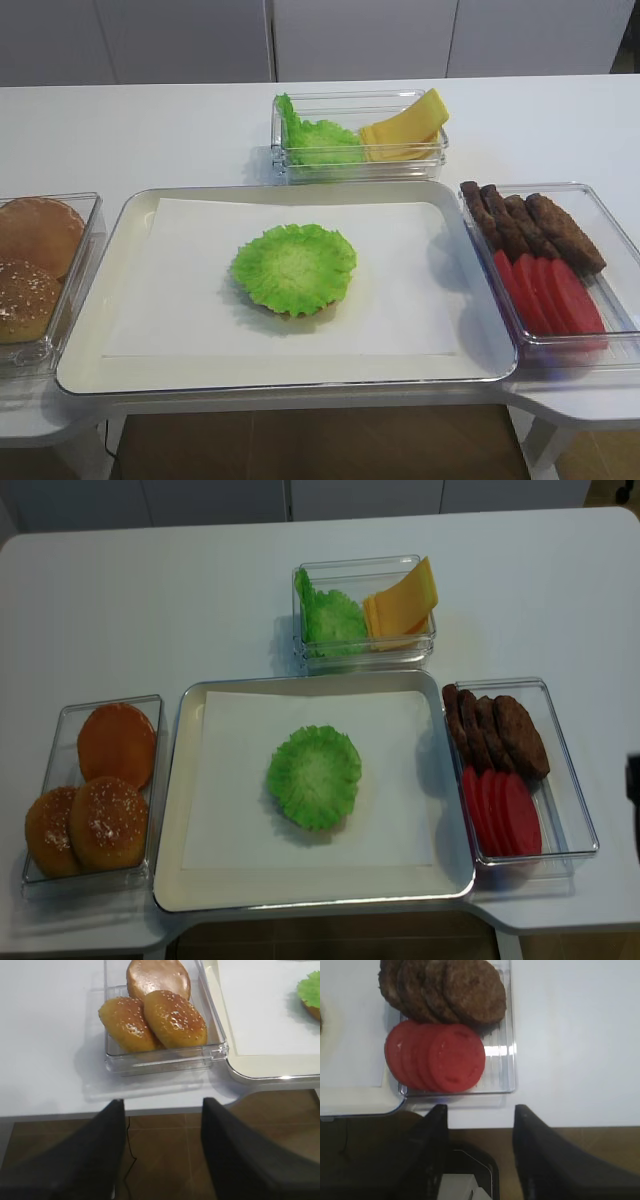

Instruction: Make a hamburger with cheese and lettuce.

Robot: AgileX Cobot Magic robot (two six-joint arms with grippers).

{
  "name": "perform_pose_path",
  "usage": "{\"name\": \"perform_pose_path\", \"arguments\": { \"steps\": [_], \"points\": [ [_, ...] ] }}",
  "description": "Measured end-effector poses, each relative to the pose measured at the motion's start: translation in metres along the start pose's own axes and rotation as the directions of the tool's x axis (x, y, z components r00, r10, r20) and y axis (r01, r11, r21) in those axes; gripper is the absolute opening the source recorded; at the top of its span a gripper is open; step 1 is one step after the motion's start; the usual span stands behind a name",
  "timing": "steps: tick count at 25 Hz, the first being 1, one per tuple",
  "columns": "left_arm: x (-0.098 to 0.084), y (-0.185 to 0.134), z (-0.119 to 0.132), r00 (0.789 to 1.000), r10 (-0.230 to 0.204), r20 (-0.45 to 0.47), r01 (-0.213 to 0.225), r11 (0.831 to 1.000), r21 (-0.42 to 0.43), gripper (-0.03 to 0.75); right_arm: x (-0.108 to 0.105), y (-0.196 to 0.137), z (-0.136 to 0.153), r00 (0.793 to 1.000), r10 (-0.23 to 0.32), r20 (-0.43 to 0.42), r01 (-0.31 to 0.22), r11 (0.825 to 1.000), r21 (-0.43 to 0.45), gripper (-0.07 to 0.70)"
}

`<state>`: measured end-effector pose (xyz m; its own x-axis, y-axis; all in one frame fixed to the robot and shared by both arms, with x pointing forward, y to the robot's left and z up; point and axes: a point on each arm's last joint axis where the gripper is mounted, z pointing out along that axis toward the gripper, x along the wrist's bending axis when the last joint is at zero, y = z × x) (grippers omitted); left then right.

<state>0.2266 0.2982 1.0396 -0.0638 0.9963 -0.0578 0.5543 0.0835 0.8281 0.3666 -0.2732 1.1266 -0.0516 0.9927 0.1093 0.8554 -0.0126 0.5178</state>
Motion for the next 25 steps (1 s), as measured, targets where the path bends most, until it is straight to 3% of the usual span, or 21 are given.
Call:
{"name": "perform_pose_path", "arguments": {
  "steps": [5,11,17,25],
  "points": [
    [0.000,0.000,0.000,1.000,0.000,0.000,0.000,1.000,0.000,0.369,-0.008,-0.040,-0.021,1.000,-0.004,0.006,0.004,0.998,-0.065,0.321],
    [0.000,0.000,0.000,1.000,0.000,0.000,0.000,1.000,0.000,0.369,-0.013,-0.079,-0.044,1.000,-0.009,-0.016,0.006,0.978,-0.207,0.321],
    [0.000,0.000,0.000,1.000,0.000,0.000,0.000,1.000,0.000,0.369,-0.015,-0.114,-0.058,0.997,-0.040,-0.067,0.015,0.941,-0.337,0.321],
    [0.000,0.000,0.000,1.000,0.000,0.000,0.000,1.000,0.000,0.369,-0.020,-0.162,-0.053,0.992,-0.082,-0.097,0.028,0.886,-0.462,0.321]
  ]
}}
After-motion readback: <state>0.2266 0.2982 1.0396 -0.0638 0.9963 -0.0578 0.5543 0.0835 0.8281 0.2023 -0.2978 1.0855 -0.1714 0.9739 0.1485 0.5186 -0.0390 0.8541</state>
